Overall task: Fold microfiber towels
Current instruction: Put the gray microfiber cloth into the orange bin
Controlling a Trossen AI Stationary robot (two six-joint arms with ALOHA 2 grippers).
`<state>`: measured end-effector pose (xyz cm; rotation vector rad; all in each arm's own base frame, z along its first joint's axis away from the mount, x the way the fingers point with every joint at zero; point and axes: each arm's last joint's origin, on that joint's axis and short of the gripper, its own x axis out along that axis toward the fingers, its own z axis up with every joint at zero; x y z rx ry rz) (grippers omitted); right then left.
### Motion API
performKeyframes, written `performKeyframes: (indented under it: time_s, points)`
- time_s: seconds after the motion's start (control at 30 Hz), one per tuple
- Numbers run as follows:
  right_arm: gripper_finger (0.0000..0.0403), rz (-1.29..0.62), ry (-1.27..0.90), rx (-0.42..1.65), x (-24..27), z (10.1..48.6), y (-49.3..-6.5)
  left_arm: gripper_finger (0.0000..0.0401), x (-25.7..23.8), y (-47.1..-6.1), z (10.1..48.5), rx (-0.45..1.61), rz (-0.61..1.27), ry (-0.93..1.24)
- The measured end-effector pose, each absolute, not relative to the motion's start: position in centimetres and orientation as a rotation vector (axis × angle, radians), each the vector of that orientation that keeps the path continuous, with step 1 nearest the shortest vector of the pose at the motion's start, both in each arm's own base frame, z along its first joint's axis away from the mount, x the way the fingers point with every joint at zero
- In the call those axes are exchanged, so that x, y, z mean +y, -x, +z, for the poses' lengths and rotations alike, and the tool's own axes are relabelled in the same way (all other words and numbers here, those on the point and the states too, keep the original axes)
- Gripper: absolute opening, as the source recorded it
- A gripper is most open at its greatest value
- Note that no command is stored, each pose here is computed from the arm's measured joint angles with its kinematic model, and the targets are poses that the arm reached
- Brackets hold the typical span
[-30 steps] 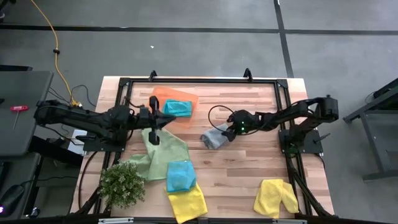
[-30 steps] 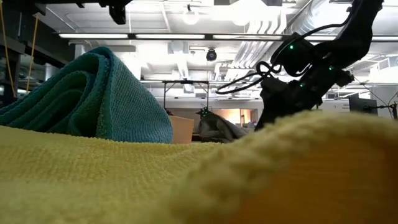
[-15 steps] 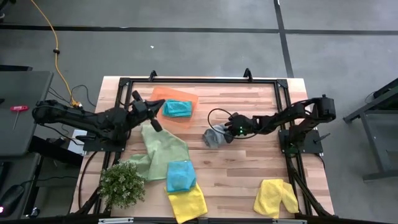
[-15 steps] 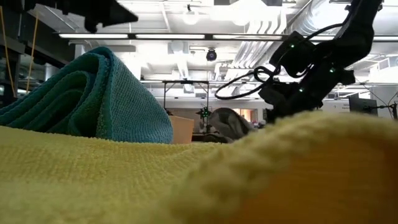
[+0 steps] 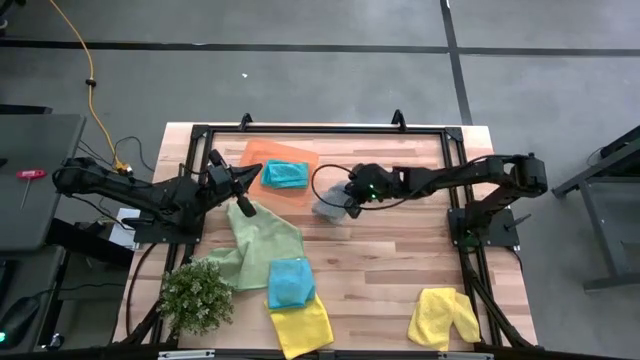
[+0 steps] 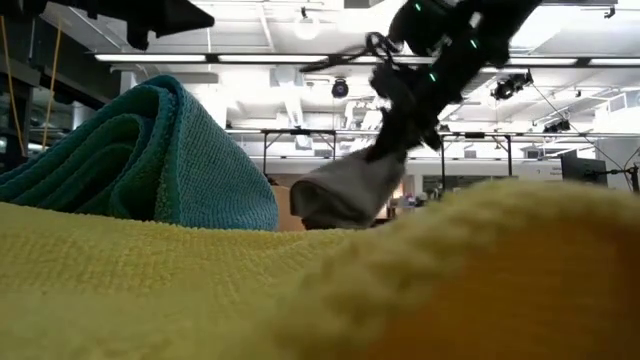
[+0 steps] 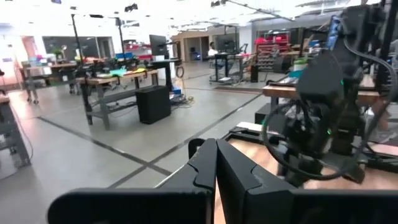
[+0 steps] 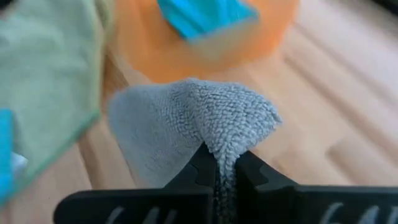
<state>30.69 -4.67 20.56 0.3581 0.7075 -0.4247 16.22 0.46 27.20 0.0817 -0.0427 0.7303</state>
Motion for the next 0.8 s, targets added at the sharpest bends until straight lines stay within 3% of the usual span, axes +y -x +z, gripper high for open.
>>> performKeyframes:
  time_s: [0.43, 0.63, 0.8]
  points:
    - [0.0000, -0.357, -0.211, 0.478, -5.7, 31.9, -34.8, 0.0000, -2.5, -14.0, 28.8, -0.066, 0.825, -0.130]
    - [0.0000, -0.378, -0.226, 0.422, -7.2, 31.0, -38.5, 0.0000, -3.1, -13.7, 29.0, -0.060, 0.827, -0.128]
    - [0.0000, -0.389, -0.336, 0.342, -8.3, 27.5, -42.0, 0.0000, -3.3, -13.6, 29.0, -0.053, 0.829, -0.128]
